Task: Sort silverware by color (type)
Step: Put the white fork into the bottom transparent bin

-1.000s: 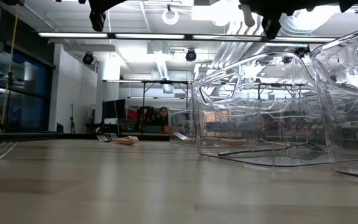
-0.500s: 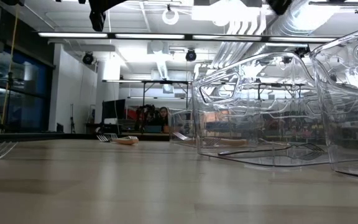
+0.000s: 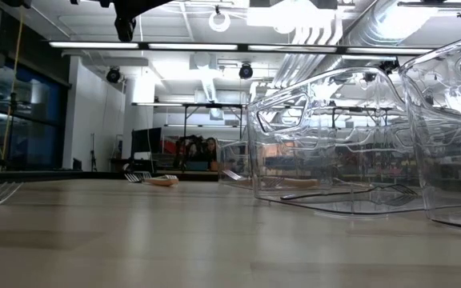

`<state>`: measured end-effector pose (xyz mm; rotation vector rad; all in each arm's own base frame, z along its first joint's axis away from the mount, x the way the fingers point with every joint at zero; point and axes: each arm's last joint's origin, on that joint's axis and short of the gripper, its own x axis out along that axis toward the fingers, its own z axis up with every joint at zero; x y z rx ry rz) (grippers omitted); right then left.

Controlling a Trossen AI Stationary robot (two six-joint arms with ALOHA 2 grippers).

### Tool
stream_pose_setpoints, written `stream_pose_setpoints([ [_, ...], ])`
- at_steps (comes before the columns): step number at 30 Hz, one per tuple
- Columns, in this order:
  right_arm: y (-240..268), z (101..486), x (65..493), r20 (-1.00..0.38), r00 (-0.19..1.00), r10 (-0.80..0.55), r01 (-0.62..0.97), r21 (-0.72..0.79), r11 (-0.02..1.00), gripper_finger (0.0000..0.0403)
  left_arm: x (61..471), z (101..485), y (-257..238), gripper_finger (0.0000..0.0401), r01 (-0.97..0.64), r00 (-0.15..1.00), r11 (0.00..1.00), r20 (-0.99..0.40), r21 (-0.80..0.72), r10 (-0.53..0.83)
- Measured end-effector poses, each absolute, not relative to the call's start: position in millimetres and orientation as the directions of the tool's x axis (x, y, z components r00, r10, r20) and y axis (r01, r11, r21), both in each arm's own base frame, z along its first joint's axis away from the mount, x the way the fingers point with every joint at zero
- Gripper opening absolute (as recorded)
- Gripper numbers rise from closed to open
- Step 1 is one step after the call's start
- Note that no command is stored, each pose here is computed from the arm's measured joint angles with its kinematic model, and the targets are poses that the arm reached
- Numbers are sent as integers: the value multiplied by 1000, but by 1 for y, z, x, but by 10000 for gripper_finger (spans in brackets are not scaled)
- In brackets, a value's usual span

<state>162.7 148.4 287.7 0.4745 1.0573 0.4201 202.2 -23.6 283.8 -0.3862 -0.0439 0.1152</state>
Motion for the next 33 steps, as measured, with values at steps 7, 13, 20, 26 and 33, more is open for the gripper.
stream_pose_setpoints([
  [7,162,247,166,-895,207,395,-87,385,919,14,202,284,-24,115,-105,992,920,19,-378,121],
  [13,168,218,174,-958,66,280,-155,268,951,15,202,284,-23,115,-119,991,921,19,-371,135],
  [20,176,190,187,-977,-2,212,-205,208,956,14,202,284,-23,115,-128,989,926,19,-354,144],
  [26,179,173,192,-987,-38,155,-192,159,968,43,202,284,-23,115,-129,989,926,18,-353,145],
  [33,180,167,194,-991,-36,128,-195,133,972,79,202,283,-23,115,-130,989,927,17,-353,145],
])
